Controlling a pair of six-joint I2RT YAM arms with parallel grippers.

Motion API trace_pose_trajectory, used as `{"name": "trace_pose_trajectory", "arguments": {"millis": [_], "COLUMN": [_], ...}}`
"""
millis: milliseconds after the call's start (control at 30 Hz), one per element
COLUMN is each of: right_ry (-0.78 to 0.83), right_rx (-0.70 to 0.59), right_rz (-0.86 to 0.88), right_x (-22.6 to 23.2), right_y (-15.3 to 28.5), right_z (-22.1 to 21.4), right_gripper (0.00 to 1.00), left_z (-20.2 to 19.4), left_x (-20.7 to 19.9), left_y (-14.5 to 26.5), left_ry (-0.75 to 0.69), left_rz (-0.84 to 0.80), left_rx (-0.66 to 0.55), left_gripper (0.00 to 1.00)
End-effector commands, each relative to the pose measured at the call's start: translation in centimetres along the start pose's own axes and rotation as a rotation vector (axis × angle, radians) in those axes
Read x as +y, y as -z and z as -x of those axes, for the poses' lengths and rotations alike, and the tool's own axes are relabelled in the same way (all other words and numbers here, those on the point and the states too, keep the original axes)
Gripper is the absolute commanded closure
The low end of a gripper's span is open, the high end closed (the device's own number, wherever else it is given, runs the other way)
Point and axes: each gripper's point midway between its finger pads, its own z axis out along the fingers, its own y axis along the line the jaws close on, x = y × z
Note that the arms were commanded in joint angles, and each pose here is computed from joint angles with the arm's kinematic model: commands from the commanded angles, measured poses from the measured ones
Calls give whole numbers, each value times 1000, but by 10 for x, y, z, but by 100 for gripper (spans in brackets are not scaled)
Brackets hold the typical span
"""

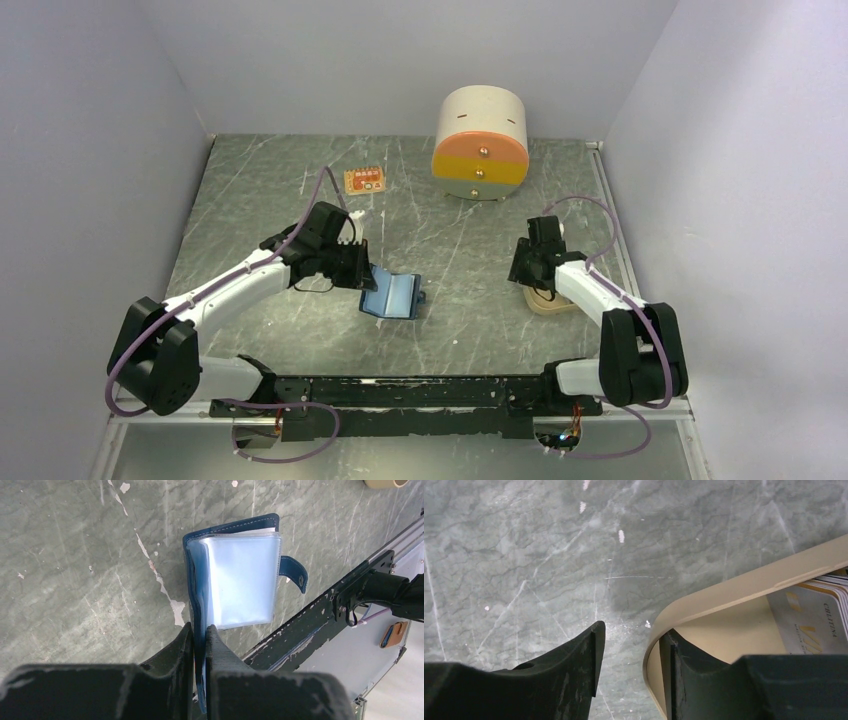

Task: Put the credit cards into the card holder
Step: Move the storage box to the center of the board.

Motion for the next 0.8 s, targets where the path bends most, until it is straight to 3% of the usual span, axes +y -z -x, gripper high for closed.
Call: {"name": "trace_pose_trajectory", "arguments": {"millis": [0,500,667,767], "right_ry": [41,175,187,215], "right_rx": [-27,-26,-28,-40], "right_rz": [115,190,175,103], "right_x": [26,97,99,89], "right_y": [3,6,9,18], "right_z": [5,-5,0,10], "right_gripper": [54,56,55,49], "left_z": [8,8,6,4], "left_x": [0,5,4,3], "left_y": [4,5,5,3], "left_ry": [-5,-1,3,13], "left_rz": [9,33,27,10], "left_rx": [-25,-26,-22,-15], "left_gripper": [91,91,91,91]}}
